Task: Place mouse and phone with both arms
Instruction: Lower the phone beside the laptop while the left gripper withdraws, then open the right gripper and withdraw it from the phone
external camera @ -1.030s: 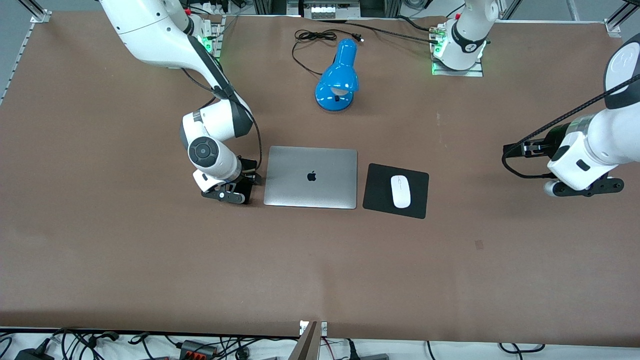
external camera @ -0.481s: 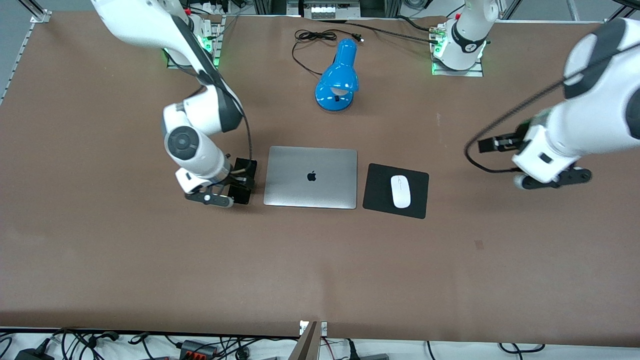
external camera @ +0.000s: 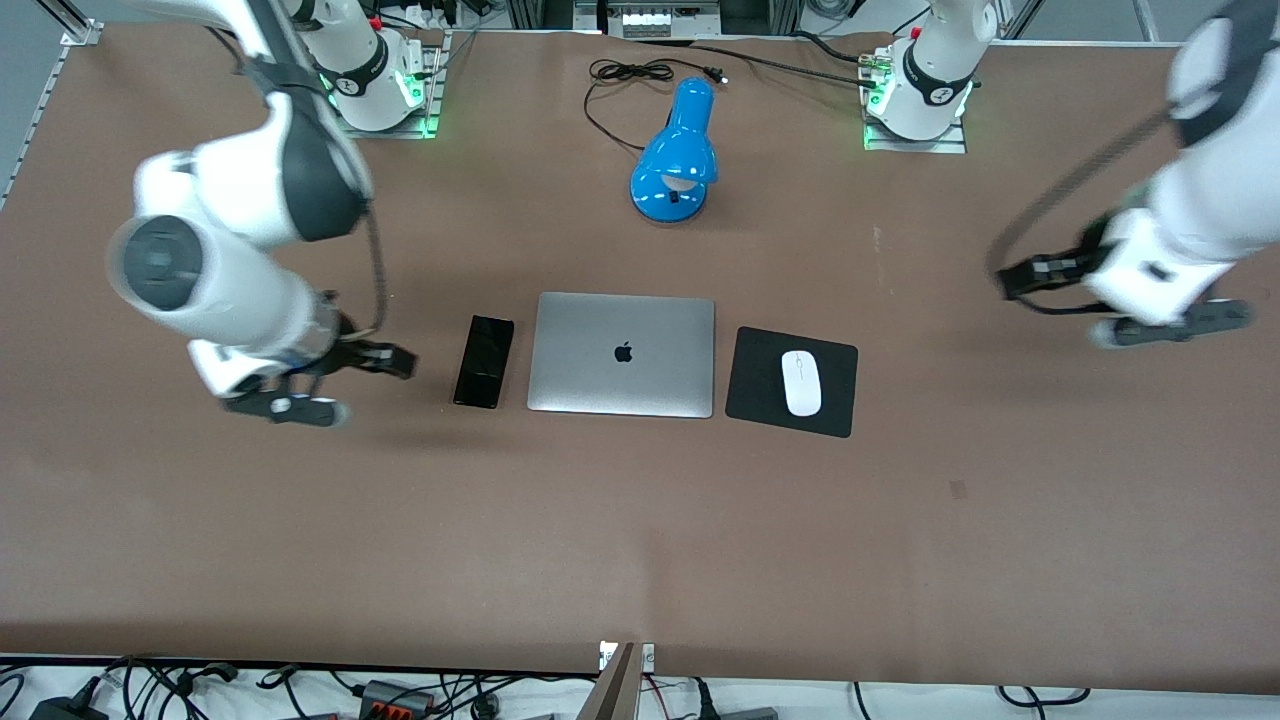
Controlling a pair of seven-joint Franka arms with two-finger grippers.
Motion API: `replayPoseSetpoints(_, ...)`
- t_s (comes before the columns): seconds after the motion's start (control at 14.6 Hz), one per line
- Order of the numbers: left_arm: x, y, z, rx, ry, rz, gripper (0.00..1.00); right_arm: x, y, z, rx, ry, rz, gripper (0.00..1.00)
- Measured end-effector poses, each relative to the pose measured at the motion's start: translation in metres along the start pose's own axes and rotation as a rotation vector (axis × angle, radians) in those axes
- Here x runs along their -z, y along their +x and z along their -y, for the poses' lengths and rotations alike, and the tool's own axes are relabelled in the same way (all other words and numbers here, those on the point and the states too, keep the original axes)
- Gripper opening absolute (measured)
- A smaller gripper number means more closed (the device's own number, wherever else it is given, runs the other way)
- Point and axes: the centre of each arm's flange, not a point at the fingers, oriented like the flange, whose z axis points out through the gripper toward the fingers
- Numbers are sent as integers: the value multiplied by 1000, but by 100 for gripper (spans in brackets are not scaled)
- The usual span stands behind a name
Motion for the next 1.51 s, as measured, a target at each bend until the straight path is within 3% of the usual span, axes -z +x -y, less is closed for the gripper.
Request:
replayPoseSetpoints(0.34,0,-21,-14,-25,14,-31,100,70,17,-83,91,5,-8,100)
replayPoseSetpoints(0.55,3,-21,-15,-25,9,-65,100,103,25,-148,150,-10,-41,100)
replayPoseSetpoints(0.76,6,-14,-9,-11,-7,-112,100,134,18,-190,124,-9,-85,100)
replayPoseSetpoints(1.24,6,-12,-1,-10,-6,-107,100,142,2,-190,141,-20,-115,100)
replayPoseSetpoints(1.51,10,-21,-8,-20,11,-102,100,125,-36,-199,171,-13,-125,100)
